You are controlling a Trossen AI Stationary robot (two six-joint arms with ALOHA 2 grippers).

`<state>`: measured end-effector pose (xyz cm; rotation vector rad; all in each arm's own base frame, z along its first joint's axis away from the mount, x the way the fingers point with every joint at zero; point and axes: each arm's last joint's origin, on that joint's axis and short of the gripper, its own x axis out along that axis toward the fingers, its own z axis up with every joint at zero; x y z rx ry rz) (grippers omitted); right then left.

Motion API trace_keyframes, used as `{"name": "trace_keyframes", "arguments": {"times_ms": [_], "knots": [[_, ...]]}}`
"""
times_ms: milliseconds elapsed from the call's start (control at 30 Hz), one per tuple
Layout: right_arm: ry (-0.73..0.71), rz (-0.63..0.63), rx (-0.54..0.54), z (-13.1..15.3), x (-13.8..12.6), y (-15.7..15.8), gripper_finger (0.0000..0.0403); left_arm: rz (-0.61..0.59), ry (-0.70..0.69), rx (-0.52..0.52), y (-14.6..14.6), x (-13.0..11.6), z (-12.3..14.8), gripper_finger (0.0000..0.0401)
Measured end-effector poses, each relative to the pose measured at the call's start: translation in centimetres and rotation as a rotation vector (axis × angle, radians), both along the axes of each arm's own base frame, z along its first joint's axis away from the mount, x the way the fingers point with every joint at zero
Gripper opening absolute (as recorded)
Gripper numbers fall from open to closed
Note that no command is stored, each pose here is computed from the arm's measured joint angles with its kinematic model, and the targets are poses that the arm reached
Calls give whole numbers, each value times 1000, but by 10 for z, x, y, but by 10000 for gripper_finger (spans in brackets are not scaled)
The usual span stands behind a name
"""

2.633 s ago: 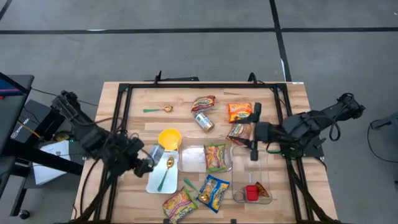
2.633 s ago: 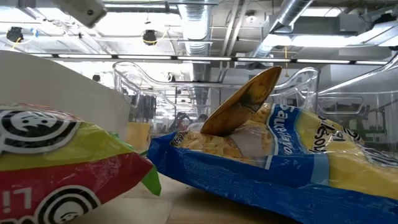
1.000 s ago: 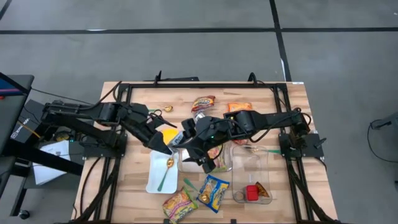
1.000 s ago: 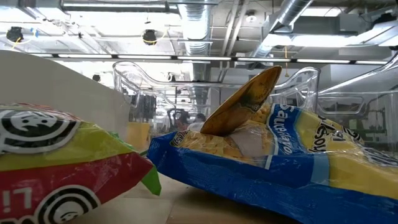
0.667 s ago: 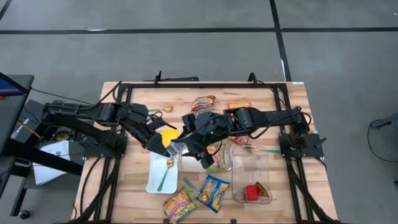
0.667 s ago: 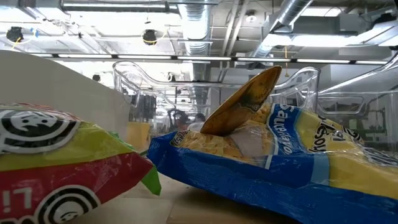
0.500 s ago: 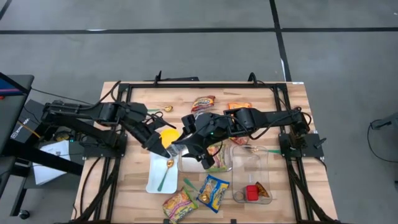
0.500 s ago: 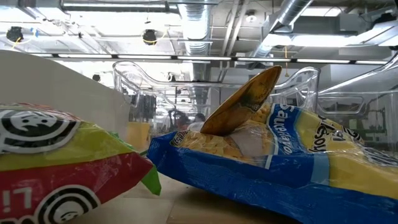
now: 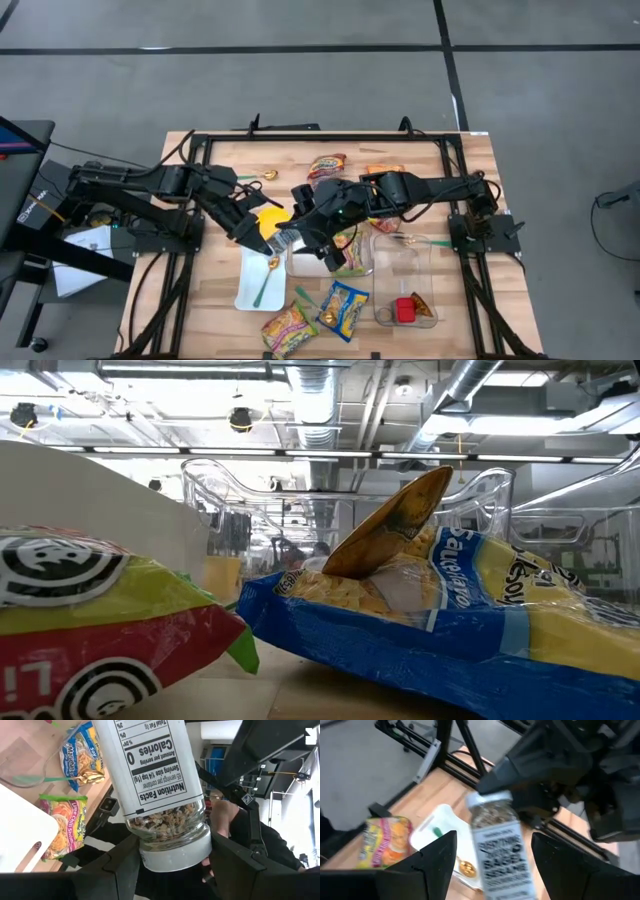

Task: Pick & Place Food Item
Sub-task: Put the white seasoning bottle into the right transparent bin

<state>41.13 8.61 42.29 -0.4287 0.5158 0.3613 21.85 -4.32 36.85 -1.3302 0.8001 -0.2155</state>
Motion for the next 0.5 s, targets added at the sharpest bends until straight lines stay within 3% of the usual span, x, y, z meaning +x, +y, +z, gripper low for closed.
{"name": "trace_keyframes", "arguments": {"times_ms": [267,500], "knots": [[63,-60,67,-6,1,-3,255,-5,0,0,-1,0,0,198],[59,-97,75,-5,2,-12,306,-4,0,0,-1,0,0,198]]}}
